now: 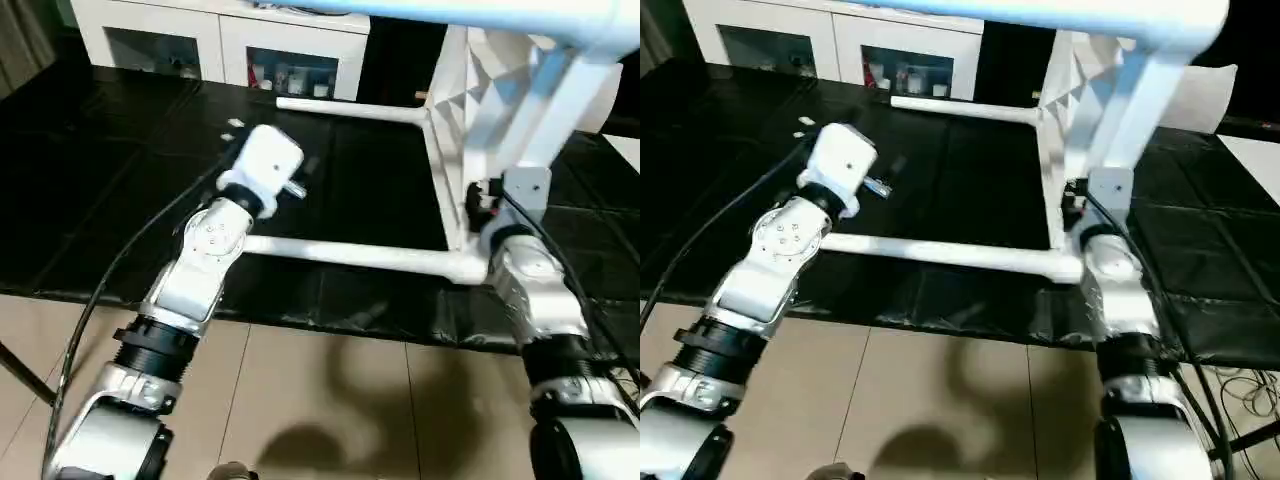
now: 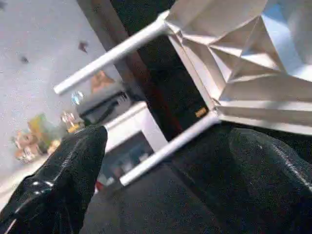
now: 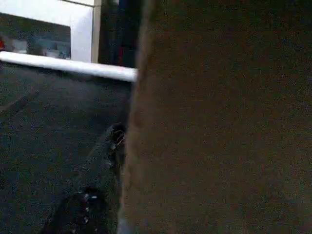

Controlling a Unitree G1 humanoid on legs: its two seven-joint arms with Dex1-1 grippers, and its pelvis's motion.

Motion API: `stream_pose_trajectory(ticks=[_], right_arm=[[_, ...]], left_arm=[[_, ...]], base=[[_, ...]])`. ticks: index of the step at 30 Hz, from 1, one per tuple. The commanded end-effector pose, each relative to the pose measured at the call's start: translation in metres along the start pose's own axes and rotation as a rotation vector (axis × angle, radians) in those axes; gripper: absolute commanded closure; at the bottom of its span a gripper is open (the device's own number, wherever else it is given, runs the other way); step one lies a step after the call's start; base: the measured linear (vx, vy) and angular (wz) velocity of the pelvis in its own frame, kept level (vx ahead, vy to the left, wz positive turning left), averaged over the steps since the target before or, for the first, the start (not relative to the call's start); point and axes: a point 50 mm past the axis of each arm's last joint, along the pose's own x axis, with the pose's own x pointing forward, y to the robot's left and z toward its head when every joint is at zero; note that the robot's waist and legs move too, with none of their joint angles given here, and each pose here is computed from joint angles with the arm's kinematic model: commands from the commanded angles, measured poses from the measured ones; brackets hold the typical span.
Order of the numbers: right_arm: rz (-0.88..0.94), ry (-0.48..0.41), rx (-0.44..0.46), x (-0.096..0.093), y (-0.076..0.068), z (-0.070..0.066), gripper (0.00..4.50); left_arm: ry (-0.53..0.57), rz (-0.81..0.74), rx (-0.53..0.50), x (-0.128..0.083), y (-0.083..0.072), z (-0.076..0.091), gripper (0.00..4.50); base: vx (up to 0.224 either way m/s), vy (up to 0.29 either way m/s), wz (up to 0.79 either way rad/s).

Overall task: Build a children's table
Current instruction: Flip table

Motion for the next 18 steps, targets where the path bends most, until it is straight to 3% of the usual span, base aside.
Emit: stream_pose_trajectory(ticks=[1,3,4,5,10,12,18], right_arm=[[0.006,-0.012,-0.016,0.002,0.000,0.004,2.08],[0.017,-0.027,-0.052,0.004,0.002,0.005,2.20],[0.017,-0.027,-0.052,0.004,0.002,0.005,2.32],[0.019,-0.039,-0.069,0.004,0.002,0.007,2.38],[0.012,-0.063,-0.102,0.005,0.001,0.011,2.45],[-0.008,-0.077,-0.062,0.006,-0.001,0.016,2.46],[-0.001,-0.113,-0.125,0.007,-0.002,0.025,2.46]], left_arm=[[-0.034,0.003,0.075,0.000,0.001,0.007,0.00],[-0.126,0.123,0.292,-0.004,0.018,0.022,0.00],[-0.126,0.123,0.292,-0.004,0.018,0.022,0.00],[-0.166,0.171,0.387,-0.004,0.028,0.030,0.00],[-0.219,0.213,0.522,0.000,0.043,0.045,0.00],[-0.212,0.247,0.619,0.004,0.051,0.048,0.00],[-0.234,0.312,0.657,0.010,0.068,0.059,0.00]], base=[[0.000,0.000,0.00],[0.000,0.000,0.00],[0.000,0.000,0.00],[0.000,0.000,0.00],[0.000,0.000,0.00],[0.000,0.000,0.00],[0.000,0.000,0.00]])
